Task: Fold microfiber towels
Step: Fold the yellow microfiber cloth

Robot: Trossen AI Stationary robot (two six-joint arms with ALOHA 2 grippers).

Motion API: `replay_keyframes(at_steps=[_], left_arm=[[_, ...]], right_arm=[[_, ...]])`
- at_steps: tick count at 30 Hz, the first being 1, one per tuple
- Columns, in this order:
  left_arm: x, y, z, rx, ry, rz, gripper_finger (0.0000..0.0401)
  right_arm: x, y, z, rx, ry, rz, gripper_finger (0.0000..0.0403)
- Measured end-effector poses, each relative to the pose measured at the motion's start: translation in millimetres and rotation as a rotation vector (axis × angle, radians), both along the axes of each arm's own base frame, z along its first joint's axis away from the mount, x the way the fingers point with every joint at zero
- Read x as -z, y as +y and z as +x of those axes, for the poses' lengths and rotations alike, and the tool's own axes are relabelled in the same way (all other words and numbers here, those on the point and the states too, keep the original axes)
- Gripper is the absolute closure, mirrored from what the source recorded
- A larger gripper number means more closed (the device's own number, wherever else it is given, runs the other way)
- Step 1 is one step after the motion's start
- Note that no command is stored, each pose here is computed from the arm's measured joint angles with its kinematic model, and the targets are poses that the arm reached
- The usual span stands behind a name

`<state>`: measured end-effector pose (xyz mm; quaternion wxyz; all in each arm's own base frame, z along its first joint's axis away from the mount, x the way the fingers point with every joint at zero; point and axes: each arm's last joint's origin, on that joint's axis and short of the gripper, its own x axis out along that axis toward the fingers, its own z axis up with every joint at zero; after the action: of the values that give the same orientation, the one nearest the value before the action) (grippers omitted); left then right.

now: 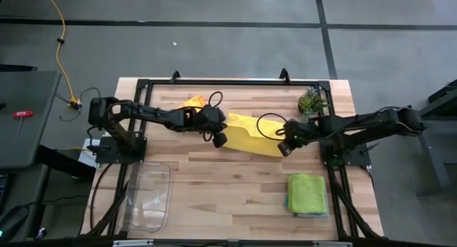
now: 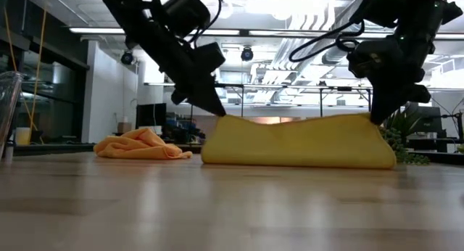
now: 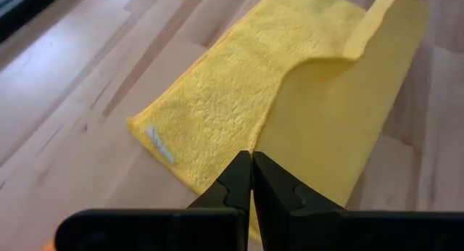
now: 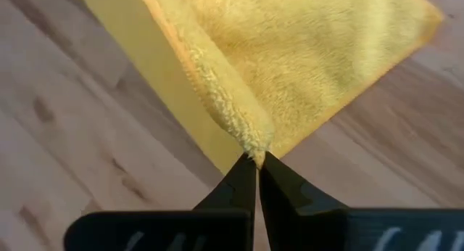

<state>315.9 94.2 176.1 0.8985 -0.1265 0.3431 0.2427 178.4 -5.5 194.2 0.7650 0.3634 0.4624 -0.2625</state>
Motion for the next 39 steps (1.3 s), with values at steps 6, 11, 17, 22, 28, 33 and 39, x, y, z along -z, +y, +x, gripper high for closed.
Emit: replay_keyframes(at_steps=[6, 11, 17, 22, 28, 33, 39], left_arm=[[15.9, 4.9, 7.5, -0.019, -0.007, -0.006, 0.0401], [19.1, 6.7, 12.0, -0.044, -0.044, -0.002, 0.0401], [18.1, 15.8, 9.9, -0.082, -0.053, 0.016, 0.0401], [18.1, 26.0, 6.2, -0.105, -0.047, 0.027, 0.0401], [17.8, 36.8, 2.2, -0.138, -0.05, 0.028, 0.0401], [18.7, 39.1, 1.6, -0.145, -0.048, 0.029, 0.0401], [16.4, 40.2, 3.0, -0.162, -0.072, 0.052, 0.0401]], right_arm=[[1.0, -1.0, -0.4, 0.082, 0.007, 0.001, 0.0403], [8.1, -2.2, 0.8, 0.149, 0.064, -0.016, 0.0403], [20.9, -7.8, 7.1, 0.216, 0.135, -0.062, 0.0403], [25.9, -15.6, 10.0, 0.276, 0.151, -0.093, 0.0403], [25.8, -26.5, 8.6, 0.357, 0.149, -0.099, 0.0403], [25.8, -34.1, 7.2, 0.398, 0.151, -0.099, 0.0403], [25.8, -39.1, 6.0, 0.426, 0.152, -0.096, 0.0403]])
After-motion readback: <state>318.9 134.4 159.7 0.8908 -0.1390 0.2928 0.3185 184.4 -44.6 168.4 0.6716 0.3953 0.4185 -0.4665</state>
